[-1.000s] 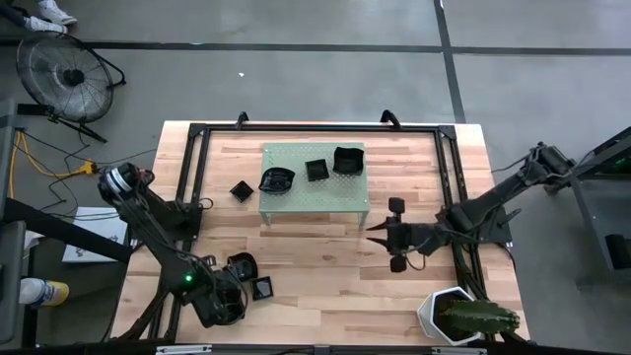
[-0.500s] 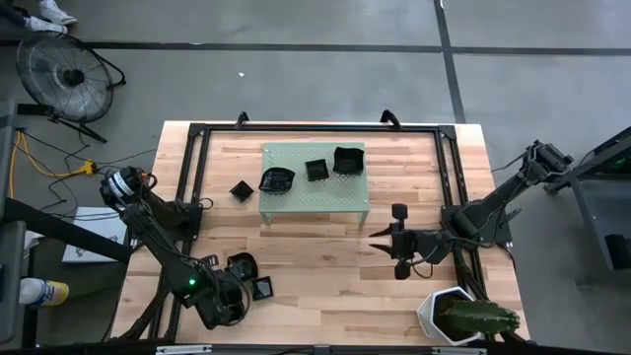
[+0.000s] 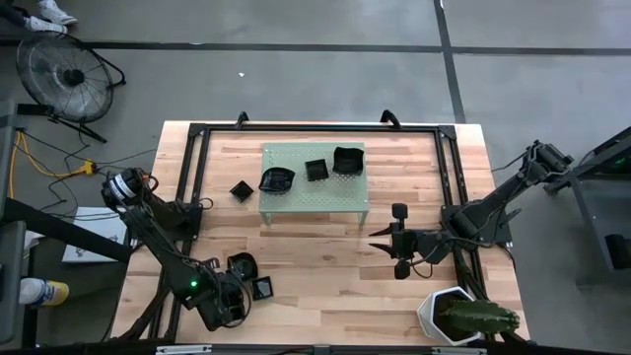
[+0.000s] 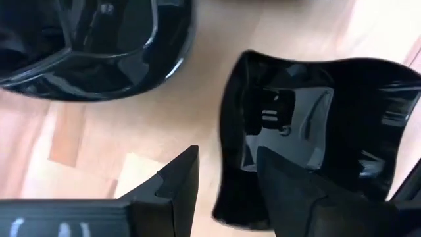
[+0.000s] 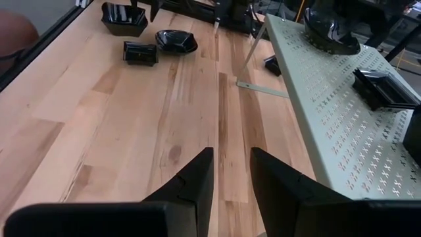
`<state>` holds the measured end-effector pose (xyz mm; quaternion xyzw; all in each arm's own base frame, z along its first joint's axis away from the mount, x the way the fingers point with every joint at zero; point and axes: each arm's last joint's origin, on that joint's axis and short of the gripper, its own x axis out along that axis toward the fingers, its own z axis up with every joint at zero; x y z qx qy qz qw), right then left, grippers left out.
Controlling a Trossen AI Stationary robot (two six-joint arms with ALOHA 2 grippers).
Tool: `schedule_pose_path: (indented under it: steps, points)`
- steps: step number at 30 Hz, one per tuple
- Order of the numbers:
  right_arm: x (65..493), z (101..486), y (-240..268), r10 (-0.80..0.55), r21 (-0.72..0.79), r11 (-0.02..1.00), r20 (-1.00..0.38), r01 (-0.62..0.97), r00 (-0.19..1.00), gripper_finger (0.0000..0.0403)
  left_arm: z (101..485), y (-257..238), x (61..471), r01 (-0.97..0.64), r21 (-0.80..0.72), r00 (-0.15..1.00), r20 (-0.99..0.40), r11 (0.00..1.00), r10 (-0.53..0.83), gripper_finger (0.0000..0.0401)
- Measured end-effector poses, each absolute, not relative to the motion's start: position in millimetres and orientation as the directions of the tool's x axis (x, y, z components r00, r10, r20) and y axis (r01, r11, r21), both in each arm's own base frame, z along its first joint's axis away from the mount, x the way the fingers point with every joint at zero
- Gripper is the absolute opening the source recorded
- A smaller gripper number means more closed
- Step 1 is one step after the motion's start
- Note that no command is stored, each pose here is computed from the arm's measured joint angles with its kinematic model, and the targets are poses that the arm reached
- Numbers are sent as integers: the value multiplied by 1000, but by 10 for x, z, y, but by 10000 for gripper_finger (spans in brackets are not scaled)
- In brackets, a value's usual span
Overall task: Pick & Place Mini shaped plates
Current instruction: Stack the distorted square plate on top of the other distorted square plates on the shelf
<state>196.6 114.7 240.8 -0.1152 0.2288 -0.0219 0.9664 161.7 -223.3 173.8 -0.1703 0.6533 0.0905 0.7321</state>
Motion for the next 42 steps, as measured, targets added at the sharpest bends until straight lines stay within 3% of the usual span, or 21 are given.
schedule_pose_path:
  steps: [11, 28, 42]
  points:
    - [1966, 2410, 1148, -95, -241, 970, -436, -15, 895, 94, 1737, -2229, 1615, -352, -125, 128, -988, 927, -85, 145]
    - [1966, 2409, 1147, -95, -242, 970, -437, -15, 894, 94, 1738, -2239, 1615, -351, -139, 118, -988, 926, -103, 27]
    - [1964, 2406, 1142, -109, -254, 967, -438, -7, 892, 94, 1741, -2246, 1615, -316, -148, 109, -987, 937, -119, 1]
